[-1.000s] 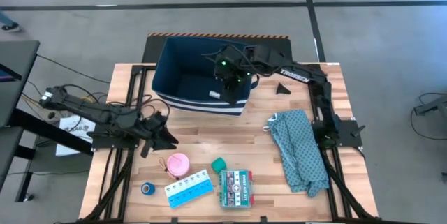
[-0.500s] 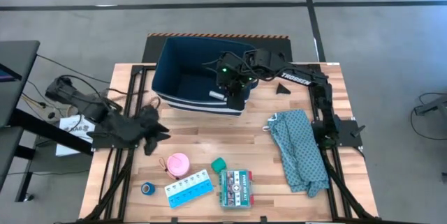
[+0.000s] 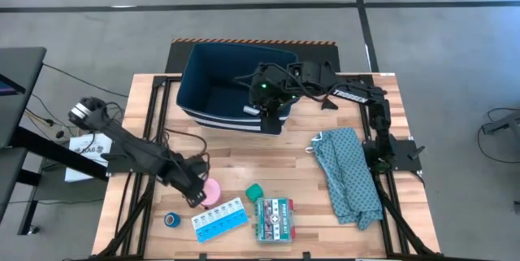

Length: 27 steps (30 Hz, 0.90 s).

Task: Pick & place medical supplies in basket/bin
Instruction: Put the pink tumbler into the laundry organizer

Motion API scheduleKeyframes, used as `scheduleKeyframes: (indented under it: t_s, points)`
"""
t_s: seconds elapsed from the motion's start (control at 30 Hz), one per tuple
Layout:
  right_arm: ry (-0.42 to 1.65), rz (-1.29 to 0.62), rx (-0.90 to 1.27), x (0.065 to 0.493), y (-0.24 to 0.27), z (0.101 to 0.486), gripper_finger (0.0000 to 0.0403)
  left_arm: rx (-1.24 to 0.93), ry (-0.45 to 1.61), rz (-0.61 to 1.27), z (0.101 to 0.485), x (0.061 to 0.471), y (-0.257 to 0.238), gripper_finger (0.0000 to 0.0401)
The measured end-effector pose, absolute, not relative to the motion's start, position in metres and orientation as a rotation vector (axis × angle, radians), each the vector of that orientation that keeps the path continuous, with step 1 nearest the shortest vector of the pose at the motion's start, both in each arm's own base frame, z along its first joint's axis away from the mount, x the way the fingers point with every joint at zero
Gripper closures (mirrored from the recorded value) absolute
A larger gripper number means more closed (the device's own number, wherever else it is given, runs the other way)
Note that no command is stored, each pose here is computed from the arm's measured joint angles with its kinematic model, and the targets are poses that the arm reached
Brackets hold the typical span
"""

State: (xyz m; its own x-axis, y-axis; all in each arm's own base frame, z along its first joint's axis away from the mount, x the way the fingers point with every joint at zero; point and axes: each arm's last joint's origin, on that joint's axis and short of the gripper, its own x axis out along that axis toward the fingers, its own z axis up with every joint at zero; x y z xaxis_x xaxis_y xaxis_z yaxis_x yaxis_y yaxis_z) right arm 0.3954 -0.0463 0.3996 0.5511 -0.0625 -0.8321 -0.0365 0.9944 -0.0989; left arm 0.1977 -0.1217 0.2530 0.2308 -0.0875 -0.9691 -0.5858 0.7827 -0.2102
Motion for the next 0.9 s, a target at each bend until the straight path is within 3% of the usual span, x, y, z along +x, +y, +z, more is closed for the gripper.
scheduleKeyframes:
  t_s: [0.27,0.9]
  points:
    - [0.988,-0.009,-0.113,0.396,-0.043,0.400,0.0221,-0.583,1.396,0.427,0.235,0.206,-0.127,0.0279]
    - [0.988,-0.008,-0.113,0.396,-0.043,0.400,0.0220,-0.539,1.321,0.478,0.237,0.206,-0.124,0.0281]
